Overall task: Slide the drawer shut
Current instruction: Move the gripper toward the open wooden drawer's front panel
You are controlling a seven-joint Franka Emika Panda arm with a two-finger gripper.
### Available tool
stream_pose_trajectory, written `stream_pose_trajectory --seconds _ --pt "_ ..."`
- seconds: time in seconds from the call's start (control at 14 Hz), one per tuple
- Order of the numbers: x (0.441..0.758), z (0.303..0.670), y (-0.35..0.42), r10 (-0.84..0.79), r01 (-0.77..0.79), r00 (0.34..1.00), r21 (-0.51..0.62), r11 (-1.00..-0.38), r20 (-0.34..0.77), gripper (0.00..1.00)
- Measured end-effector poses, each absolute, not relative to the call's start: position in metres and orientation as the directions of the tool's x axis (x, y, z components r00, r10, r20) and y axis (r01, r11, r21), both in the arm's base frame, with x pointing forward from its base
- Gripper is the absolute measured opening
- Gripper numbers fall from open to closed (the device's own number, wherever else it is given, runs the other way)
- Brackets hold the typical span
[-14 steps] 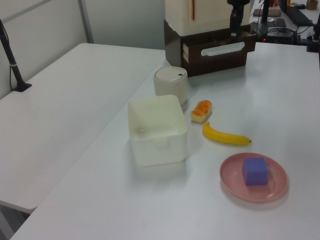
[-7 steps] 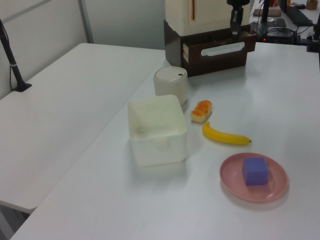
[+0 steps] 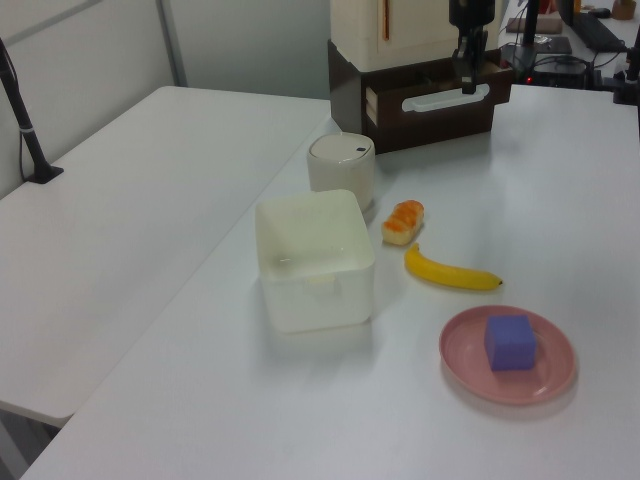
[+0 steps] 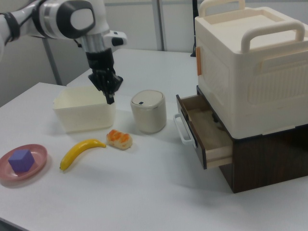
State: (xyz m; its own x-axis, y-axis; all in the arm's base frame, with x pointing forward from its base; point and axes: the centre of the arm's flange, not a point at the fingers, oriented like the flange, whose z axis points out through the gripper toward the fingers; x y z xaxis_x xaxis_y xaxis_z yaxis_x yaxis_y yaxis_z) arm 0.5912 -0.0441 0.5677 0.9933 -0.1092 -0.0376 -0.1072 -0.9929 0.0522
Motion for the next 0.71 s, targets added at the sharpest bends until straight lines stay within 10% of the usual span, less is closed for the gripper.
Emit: stream_pose_trajectory --seconds 0.71 --pt "0.632 0.445 -0.163 -0.801 -0.802 0.588 -0.046 -0.595 0.113 0.01"
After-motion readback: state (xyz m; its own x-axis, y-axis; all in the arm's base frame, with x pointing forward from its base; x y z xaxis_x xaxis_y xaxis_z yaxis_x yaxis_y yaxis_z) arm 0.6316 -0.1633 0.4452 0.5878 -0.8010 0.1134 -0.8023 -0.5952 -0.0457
